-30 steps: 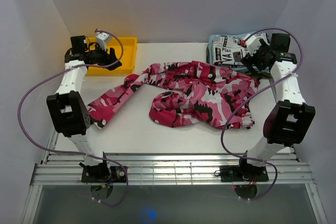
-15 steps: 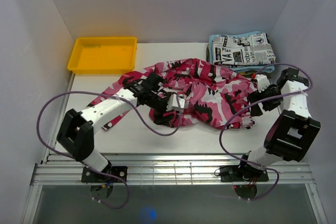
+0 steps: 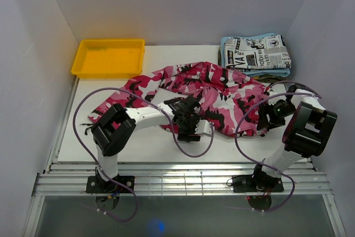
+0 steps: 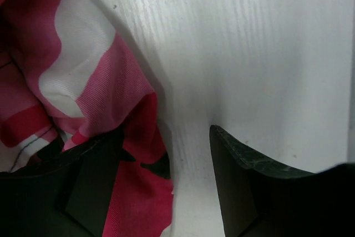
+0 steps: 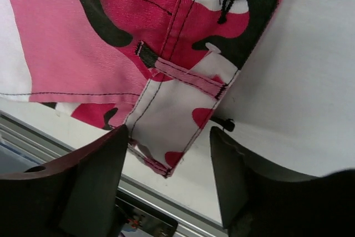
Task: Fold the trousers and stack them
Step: Flatten the trousers out
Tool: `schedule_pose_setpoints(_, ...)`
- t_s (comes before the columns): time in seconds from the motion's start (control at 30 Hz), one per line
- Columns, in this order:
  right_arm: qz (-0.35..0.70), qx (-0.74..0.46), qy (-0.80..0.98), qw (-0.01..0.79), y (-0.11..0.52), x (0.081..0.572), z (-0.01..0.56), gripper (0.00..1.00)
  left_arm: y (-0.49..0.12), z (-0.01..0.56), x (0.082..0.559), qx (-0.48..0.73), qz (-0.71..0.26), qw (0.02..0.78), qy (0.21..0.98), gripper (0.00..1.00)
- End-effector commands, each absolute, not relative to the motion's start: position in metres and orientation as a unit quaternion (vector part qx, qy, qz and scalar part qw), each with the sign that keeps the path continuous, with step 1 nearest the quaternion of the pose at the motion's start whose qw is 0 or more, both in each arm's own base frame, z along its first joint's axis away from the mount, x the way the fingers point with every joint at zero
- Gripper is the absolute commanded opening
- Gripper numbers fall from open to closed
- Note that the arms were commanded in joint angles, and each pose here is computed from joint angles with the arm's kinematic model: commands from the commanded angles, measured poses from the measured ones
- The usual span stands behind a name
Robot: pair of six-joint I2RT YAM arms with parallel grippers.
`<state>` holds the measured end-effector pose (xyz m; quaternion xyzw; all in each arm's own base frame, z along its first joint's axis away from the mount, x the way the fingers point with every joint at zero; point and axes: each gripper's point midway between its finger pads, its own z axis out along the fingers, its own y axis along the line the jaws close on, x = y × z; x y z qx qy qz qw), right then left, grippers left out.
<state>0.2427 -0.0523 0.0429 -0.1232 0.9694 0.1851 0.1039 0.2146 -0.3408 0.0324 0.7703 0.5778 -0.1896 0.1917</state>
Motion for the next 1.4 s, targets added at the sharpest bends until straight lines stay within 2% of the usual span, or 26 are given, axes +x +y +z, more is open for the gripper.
schedule_pose_setpoints(0.0, 0.215, -0.095, 0.966, 0.107, -0.043, 0.247, 0.039, 0.64, -0.361, 0.041, 0.242, 0.766, -0.149, 0.245, 0.576, 0.74)
schedule_pose_setpoints(0.03, 0.216, -0.095, 0.966, 0.107, -0.043, 0.248, 0.040, 0.55, -0.363, 0.050, 0.242, 0.764, -0.149, 0.255, 0.573, 0.73)
schedule_pose_setpoints(0.07, 0.217, -0.098, 0.965, 0.110, -0.043, 0.249, 0.041, 0.40, -0.365, 0.061, 0.240, 0.765, -0.157, 0.264, 0.567, 0.72)
schedule_pose_setpoints(0.1, 0.220, -0.103, 0.963, 0.115, -0.043, 0.250, 0.042, 0.34, -0.365, 0.070, 0.235, 0.767, -0.168, 0.266, 0.560, 0.72)
schedule_pose_setpoints(0.13, 0.221, -0.105, 0.962, 0.121, -0.043, 0.252, 0.044, 0.21, -0.369, 0.093, 0.229, 0.766, -0.184, 0.289, 0.544, 0.72)
schedule_pose_setpoints(0.2, 0.226, -0.106, 0.960, 0.125, -0.042, 0.255, 0.047, 0.10, -0.369, 0.110, 0.220, 0.772, -0.191, 0.298, 0.528, 0.73)
schedule_pose_setpoints(0.23, 0.232, -0.106, 0.957, 0.135, -0.042, 0.261, 0.051, 0.08, -0.369, 0.119, 0.218, 0.774, -0.193, 0.306, 0.519, 0.73)
schedule_pose_setpoints(0.53, 0.252, -0.098, 0.949, 0.161, -0.042, 0.272, 0.067, 0.08, -0.389, 0.105, 0.219, 0.779, -0.198, 0.302, 0.512, 0.75)
schedule_pose_setpoints(0.73, 0.252, -0.094, 0.945, 0.184, -0.047, 0.284, 0.081, 0.08, -0.397, 0.053, 0.224, 0.786, -0.185, 0.257, 0.531, 0.70)
schedule_pose_setpoints(0.83, 0.235, -0.098, 0.947, 0.196, -0.055, 0.290, 0.088, 0.08, -0.392, 0.048, 0.229, 0.784, -0.170, 0.248, 0.543, 0.48)
schedule_pose_setpoints(0.87, 0.230, -0.102, 0.947, 0.198, -0.057, 0.291, 0.089, 0.08, -0.390, 0.055, 0.227, 0.778, -0.172, 0.247, 0.552, 0.29)
schedule_pose_setpoints(0.93, 0.210, -0.111, 0.950, 0.201, -0.068, 0.293, 0.090, 0.08, -0.387, 0.102, 0.217, 0.761, -0.216, 0.262, 0.552, 0.10)
schedule_pose_setpoints(1.0, 0.195, -0.117, 0.952, 0.204, -0.078, 0.295, 0.090, 0.08, -0.367, 0.141, 0.216, 0.727, -0.253, 0.266, 0.580, 0.00)
schedule_pose_setpoints(1.07, 0.185, -0.120, 0.953, 0.208, -0.085, 0.299, 0.092, 0.08, -0.340, 0.198, 0.218, 0.696, -0.300, 0.304, 0.577, 0.00)
schedule_pose_setpoints(1.1, 0.181, -0.118, 0.954, 0.209, -0.088, 0.300, 0.093, 0.08, -0.321, 0.210, 0.215, 0.685, -0.312, 0.299, 0.586, 0.00)
schedule_pose_setpoints(1.17, 0.174, -0.120, 0.954, 0.214, -0.094, 0.303, 0.095, 0.08, -0.281, 0.247, 0.225, 0.657, -0.325, 0.337, 0.590, 0.00)
schedule_pose_setpoints(1.23, 0.164, -0.121, 0.955, 0.214, -0.100, 0.304, 0.095, 0.08, -0.248, 0.250, 0.223, 0.653, -0.317, 0.338, 0.599, 0.00)
schedule_pose_setpoints(1.33, 0.140, -0.126, 0.959, 0.212, -0.110, 0.306, 0.095, 0.08, -0.195, 0.257, 0.233, 0.629, -0.277, 0.378, 0.620, 0.00)
schedule_pose_setpoints(1.37, 0.130, -0.133, 0.959, 0.213, -0.113, 0.306, 0.096, 0.08, -0.170, 0.245, 0.241, 0.608, -0.262, 0.381, 0.645, 0.00)
